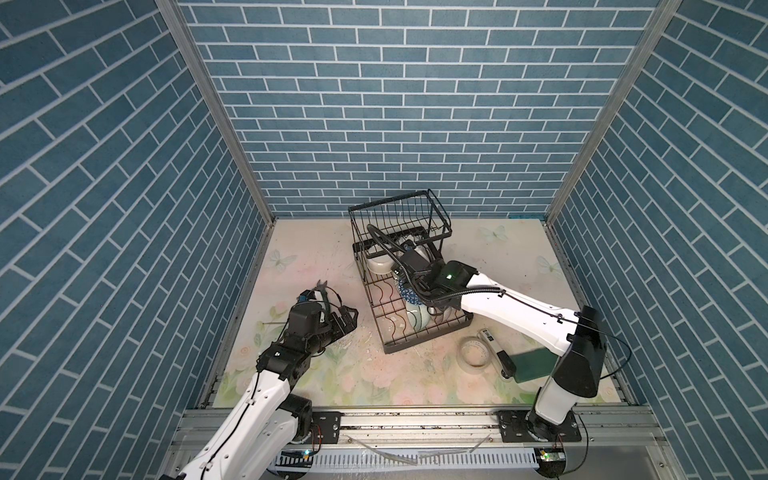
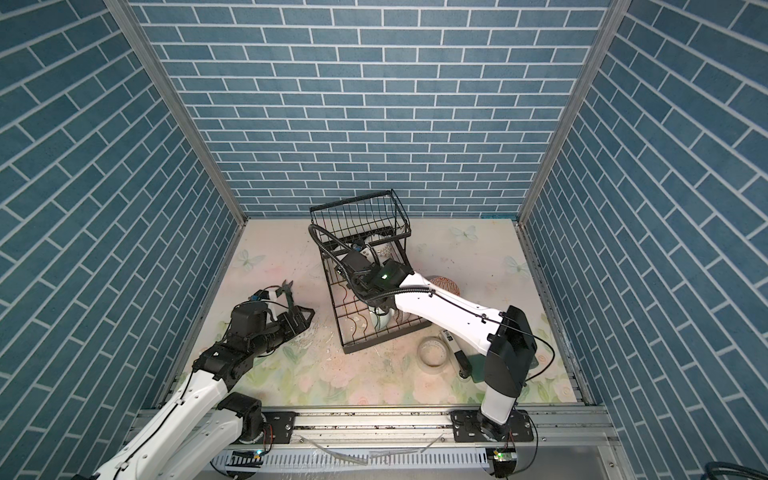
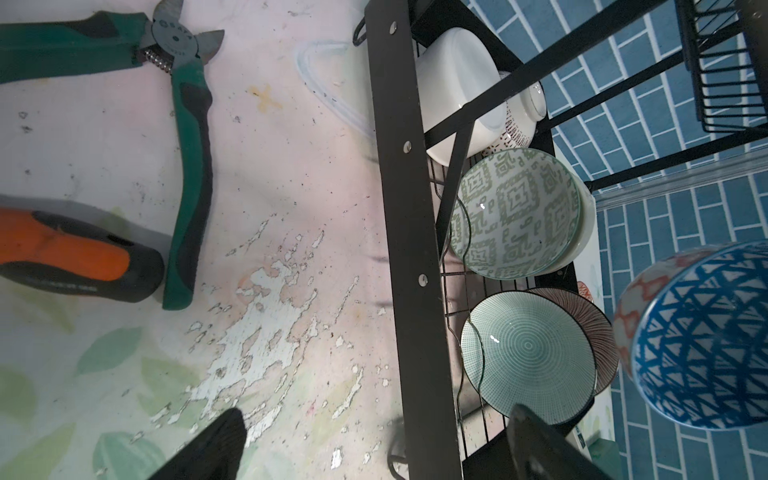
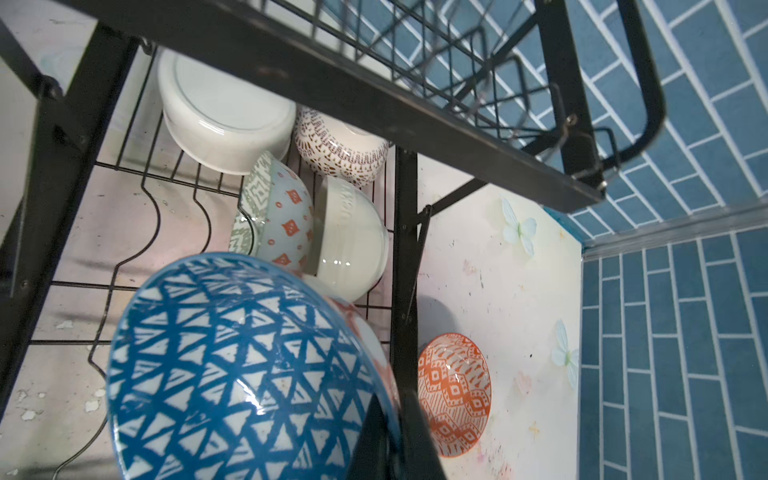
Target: Load the bowls into the dish rack
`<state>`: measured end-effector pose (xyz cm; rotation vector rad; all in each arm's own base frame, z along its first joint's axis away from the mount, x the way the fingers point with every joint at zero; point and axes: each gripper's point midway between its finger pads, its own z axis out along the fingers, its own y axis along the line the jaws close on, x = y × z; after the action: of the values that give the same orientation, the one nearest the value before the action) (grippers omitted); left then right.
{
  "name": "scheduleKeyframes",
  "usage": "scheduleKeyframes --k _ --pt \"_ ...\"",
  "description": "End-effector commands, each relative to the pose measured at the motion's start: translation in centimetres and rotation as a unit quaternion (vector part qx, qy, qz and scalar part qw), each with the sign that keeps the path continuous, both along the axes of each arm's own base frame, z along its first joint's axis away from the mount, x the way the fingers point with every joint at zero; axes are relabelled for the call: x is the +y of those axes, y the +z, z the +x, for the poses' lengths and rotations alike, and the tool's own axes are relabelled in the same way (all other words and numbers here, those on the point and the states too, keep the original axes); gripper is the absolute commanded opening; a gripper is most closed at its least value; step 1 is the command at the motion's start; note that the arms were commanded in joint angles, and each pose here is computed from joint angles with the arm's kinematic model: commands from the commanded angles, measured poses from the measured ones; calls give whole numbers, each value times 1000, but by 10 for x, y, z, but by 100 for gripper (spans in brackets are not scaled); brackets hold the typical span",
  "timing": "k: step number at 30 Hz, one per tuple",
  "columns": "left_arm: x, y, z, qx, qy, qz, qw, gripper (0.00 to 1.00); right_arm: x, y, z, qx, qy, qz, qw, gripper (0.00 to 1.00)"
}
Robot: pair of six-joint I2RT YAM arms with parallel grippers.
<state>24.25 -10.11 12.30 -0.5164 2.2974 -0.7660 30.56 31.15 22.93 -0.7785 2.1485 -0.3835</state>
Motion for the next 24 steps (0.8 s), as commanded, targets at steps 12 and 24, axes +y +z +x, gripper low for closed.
scheduleKeyframes --k 12,24 --pt "9 0 -4 -5 11 -29 999 100 57 12 17 -77 32 -58 995 0" --pt "15 5 -5 -14 18 -29 999 100 83 -5 28 -118 45 -105 986 0"
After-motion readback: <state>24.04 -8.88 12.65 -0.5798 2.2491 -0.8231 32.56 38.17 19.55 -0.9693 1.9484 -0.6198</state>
